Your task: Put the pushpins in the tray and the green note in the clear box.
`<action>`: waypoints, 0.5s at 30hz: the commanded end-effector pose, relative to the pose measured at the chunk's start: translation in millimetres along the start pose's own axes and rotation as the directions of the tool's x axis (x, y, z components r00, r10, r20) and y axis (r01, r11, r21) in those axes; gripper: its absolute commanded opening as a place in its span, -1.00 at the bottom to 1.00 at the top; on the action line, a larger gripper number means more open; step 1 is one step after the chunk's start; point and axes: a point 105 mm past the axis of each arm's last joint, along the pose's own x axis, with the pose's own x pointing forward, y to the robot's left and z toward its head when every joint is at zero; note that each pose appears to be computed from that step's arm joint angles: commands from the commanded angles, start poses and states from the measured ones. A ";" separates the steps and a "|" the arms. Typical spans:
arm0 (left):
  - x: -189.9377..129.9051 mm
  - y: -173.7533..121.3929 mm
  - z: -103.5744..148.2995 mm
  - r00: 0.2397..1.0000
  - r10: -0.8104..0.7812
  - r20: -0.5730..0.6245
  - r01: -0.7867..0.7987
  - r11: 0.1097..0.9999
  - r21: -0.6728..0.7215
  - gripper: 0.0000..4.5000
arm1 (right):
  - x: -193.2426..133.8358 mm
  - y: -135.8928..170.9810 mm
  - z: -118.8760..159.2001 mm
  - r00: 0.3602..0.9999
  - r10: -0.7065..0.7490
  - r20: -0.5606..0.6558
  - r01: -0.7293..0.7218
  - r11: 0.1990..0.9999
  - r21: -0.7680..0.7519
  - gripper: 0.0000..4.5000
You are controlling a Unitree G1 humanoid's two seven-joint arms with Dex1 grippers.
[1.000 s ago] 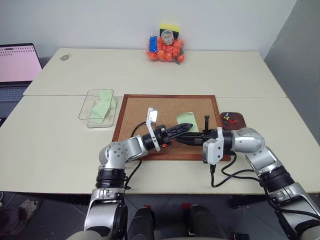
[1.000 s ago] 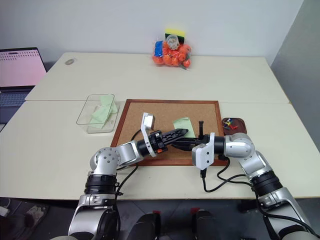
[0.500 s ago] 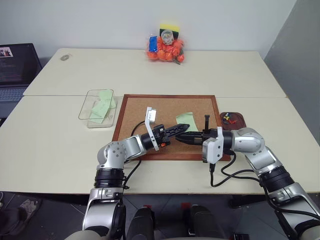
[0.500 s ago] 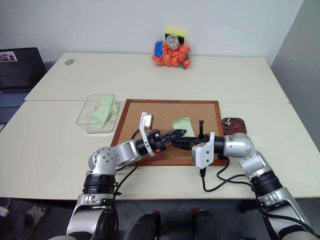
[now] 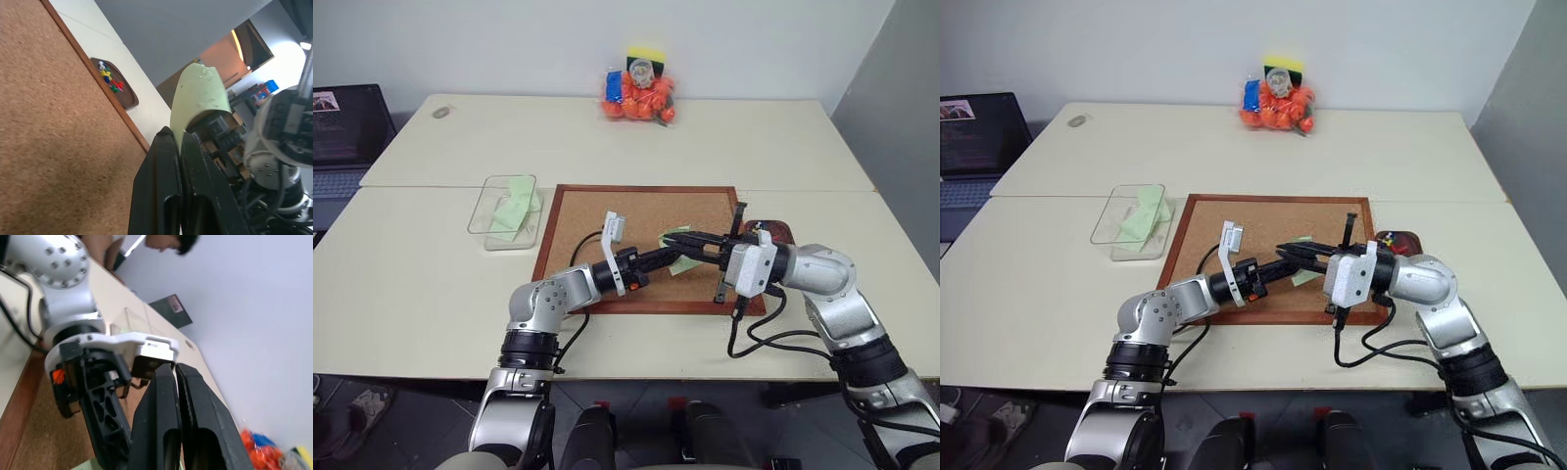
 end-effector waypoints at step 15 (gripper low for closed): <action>42.8 -30.0 -11.2 0.979 0.007 -0.202 0.166 0.548 0.820 -0.99 | -106.9 -53.9 -133.1 0.471 -0.456 -0.755 0.854 0.450 0.261 -1.00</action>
